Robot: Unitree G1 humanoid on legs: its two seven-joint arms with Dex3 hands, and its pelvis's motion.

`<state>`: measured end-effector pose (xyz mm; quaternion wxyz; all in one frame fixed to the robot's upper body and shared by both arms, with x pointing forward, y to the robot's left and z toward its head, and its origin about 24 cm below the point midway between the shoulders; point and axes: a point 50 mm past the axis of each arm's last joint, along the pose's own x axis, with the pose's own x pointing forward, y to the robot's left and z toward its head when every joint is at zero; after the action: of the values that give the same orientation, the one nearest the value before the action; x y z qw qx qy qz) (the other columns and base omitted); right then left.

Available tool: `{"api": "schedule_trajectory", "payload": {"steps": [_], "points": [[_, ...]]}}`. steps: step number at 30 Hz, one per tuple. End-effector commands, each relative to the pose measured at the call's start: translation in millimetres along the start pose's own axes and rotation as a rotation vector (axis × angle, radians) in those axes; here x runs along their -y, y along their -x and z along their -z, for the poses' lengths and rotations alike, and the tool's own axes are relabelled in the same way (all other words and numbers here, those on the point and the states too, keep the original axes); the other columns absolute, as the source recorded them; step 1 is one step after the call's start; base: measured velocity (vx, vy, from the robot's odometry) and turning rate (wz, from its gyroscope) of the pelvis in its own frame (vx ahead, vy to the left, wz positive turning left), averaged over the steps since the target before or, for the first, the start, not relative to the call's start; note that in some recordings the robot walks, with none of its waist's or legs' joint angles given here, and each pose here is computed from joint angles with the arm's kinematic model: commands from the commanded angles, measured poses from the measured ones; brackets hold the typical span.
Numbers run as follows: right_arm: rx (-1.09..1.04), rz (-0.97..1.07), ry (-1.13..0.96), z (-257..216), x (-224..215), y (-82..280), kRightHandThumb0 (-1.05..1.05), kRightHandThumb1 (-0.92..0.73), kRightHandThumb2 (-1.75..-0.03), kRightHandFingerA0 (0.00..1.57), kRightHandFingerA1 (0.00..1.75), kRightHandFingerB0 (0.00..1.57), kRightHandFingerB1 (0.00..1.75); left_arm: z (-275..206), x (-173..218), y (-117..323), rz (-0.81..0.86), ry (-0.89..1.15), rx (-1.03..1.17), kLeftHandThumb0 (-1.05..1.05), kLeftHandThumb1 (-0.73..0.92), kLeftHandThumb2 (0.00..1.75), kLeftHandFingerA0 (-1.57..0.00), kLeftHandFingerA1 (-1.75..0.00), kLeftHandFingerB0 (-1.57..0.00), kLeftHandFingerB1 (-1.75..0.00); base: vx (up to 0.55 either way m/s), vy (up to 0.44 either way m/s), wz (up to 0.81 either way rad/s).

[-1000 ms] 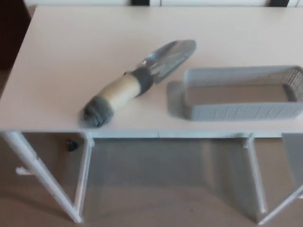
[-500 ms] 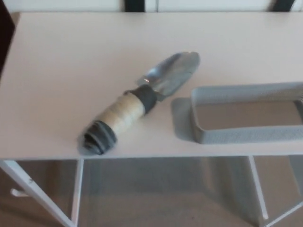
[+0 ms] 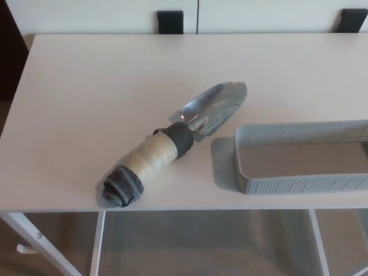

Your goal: The robot walks towards a desk on which a shovel is kept on the left hand side and a container is kept on the right hand side. The robot picks up the shovel using its left hand and places it in the container.

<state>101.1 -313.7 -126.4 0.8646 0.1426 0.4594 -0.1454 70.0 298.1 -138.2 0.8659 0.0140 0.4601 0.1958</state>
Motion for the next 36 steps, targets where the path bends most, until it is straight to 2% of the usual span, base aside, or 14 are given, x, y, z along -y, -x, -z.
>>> {"api": "schedule_trajectory", "payload": {"steps": [1, 3, 4, 6, 11, 20, 24, 26, 30, 31, 32, 33, 35, 36], "points": [[0.029, 0.016, 0.011, -7.5, 2.8, 0.3, -0.09, -0.38, -0.87, 0.31, 0.61, 0.26, 0.58, -3.4, -2.3, 0.3, -0.004, -0.01, 0.033, -0.16, 0.45, 0.93, -0.23, -0.57, -0.14, -0.51, 0.0, 0.0, 0.0], [0.035, 0.002, 0.011, -8.3, 2.5, 0.5, -0.12, -0.58, -0.54, 0.39, 0.58, 0.32, 0.49, -4.5, -1.6, 0.2, 0.001, -0.01, 0.043, -0.15, 0.44, 0.93, -0.23, -0.58, -0.14, -0.52, 0.0, 0.0, 0.0], [0.032, 0.007, 0.02, -9.4, 2.5, 0.2, -0.1, -0.38, -0.87, 0.33, 0.62, 0.28, 0.58, -5.6, -0.8, -0.1, 0.006, -0.01, 0.047, -0.15, 0.44, 0.93, -0.23, -0.58, -0.14, -0.52, 0.0, 0.0, 0.0], [0.036, 0.009, 0.032, -9.8, 1.9, -0.1, -0.11, -0.58, -0.54, 0.38, 0.56, 0.33, 0.49, -5.8, 0.0, -0.3, 0.008, 0.004, 0.048, -0.15, 0.43, 0.93, -0.23, -0.58, -0.14, -0.52, 0.0, 0.0, 0.0], [0.036, -0.003, 0.045, -9.6, 0.6, -0.2, -0.1, -0.57, -0.55, 0.37, 0.56, 0.28, 0.47, -7.6, 11.7, 4.8, 0.088, -0.127, 0.145, -0.15, 0.43, 0.93, -0.21, -0.58, -0.15, -0.53, 0.0, 0.0, 0.0], [0.052, -0.014, 0.047, -17.5, -5.4, -4.1, -0.07, -0.4, -0.88, 0.3, 0.61, 0.22, 0.56, -55.1, 113.5, 100.0, 0.899, -0.792, 0.741, -0.37, 0.44, 0.53, -0.45, -0.53, -0.5, -0.45, 0.0, -0.009, 0.0], [0.063, -0.011, 0.048, -22.5, -5.7, -4.8, -0.09, -0.62, -0.56, 0.38, 0.6, 0.3, 0.51, -84.1, 131.1, 163.2, 1.219, -0.87, 0.842, -0.46, 0.4, 0.52, -0.53, -0.51, -0.56, -0.46, -0.03, -0.082, 0.02], [0.061, 0.001, 0.032, -24.6, -5.8, -5.6, -0.08, -0.39, -0.88, 0.34, 0.64, 0.25, 0.58, -96.6, 134.5, 183.6, 1.316, -0.918, 0.936, -0.53, 0.4, 0.52, -0.56, -0.48, -0.58, -0.45, -0.04, -0.086, 0.02], [0.052, 0.008, 0.037, -23.9, -5.2, -5.6, -0.07, -0.41, -0.88, 0.29, 0.61, 0.2, 0.55, -113.7, 140.3, 212.9, 1.467, -0.99, 1.055, -0.73, 0.53, 0.57, -0.53, -0.46, -0.6, -0.41, -0.04, -0.089, 0.02], [0.054, 0.009, 0.032, -23.9, -5.5, -5.7, -0.06, -0.4, -0.88, 0.29, 0.61, 0.21, 0.56, -118.9, 142.3, 223.1, 1.51, -0.985, 1.093, -0.82, 0.49, 0.96, -0.47, -0.56, -0.55, -0.53, -0.05, -0.094, 0.01], [0.061, 0.004, 0.035, -25.5, -6.2, -6.0, -0.07, -0.4, -0.88, 0.28, 0.6, 0.22, 0.56, -126.2, 143.7, 232.7, 1.546, -0.996, 1.131, -0.79, 0.69, 0.62, -0.54, -0.47, -0.62, -0.42, -0.05, -0.094, 0.02], [0.064, 0.005, 0.041, -25.7, -6.3, -5.9, -0.08, -0.4, -0.88, 0.3, 0.61, 0.23, 0.57, -133.6, 144.7, 243.8, 1.584, -1.008, 1.171, -0.79, 0.61, 1.06, -0.48, -0.57, -0.55, -0.55, -0.05, -0.096, 0.02], [0.065, 0.008, 0.001, -24.6, -4.0, -4.9, -0.04, -0.4, -0.88, 0.3, 0.61, 0.23, 0.57, -145.2, 145.6, 259.6, 1.632, -1.026, 1.236, -0.76, 0.62, 1.08, -0.52, -0.58, -0.51, -0.53, -0.05, -0.099, 0.01], [0.066, 0.009, 0.005, -24.9, -4.1, -5.0, -0.04, -0.39, -0.87, 0.33, 0.63, 0.26, 0.59, -152.0, 146.5, 266.5, 1.668, -0.995, 1.264, -0.69, 0.77, 0.64, -0.59, -0.47, -0.62, -0.38, -0.06, -0.102, 0.01]]}}
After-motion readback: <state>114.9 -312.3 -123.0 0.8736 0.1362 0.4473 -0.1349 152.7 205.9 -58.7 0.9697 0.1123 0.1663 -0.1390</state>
